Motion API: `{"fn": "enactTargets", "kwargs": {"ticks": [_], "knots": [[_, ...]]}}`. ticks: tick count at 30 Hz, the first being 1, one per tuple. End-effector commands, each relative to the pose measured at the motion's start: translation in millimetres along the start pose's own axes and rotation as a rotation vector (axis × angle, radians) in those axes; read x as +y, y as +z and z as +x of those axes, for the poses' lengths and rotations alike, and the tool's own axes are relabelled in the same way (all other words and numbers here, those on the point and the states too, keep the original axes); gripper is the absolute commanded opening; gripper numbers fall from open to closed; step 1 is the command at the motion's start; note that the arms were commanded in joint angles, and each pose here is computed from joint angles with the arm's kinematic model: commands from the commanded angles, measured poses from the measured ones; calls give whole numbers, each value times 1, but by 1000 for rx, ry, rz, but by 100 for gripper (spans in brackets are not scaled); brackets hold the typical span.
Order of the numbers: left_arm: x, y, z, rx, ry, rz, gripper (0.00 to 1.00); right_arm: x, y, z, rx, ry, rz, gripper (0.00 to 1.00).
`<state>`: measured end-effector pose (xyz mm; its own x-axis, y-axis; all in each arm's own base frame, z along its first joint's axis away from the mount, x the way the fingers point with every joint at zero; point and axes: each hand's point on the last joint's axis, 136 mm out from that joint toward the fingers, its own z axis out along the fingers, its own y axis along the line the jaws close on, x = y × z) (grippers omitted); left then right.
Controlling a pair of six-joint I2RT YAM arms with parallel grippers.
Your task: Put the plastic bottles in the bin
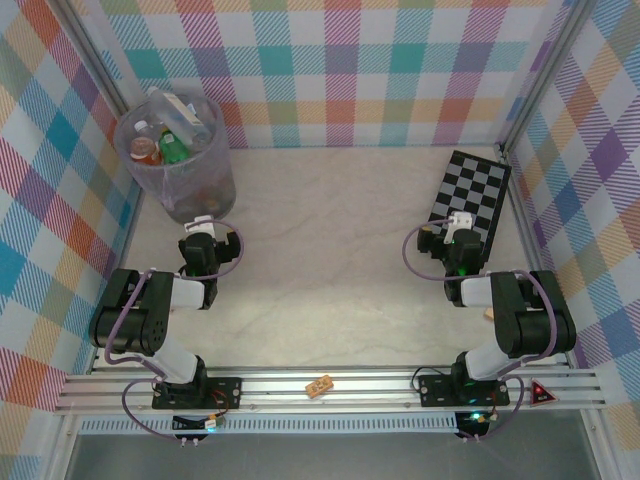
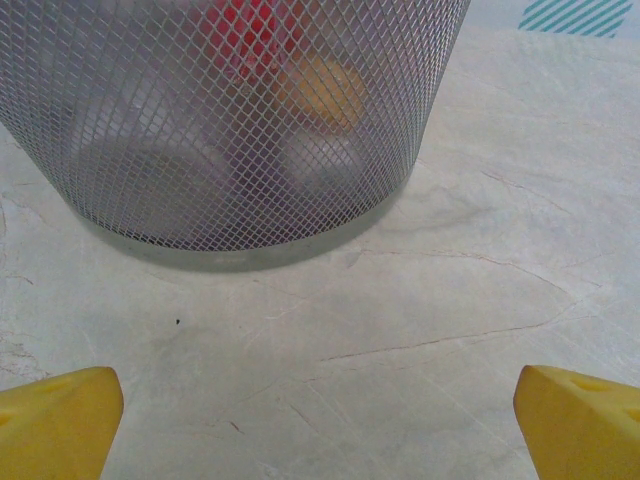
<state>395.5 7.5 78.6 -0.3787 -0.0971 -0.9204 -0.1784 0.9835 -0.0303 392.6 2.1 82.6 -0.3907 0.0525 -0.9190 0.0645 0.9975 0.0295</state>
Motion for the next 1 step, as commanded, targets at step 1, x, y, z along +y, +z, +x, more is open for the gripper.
{"fn": "enactTargets", "kwargs": {"ticks": [1], "knots": [[-4, -1, -5, -29, 7, 16, 100, 3, 0, -9, -34, 14, -18, 100]]}}
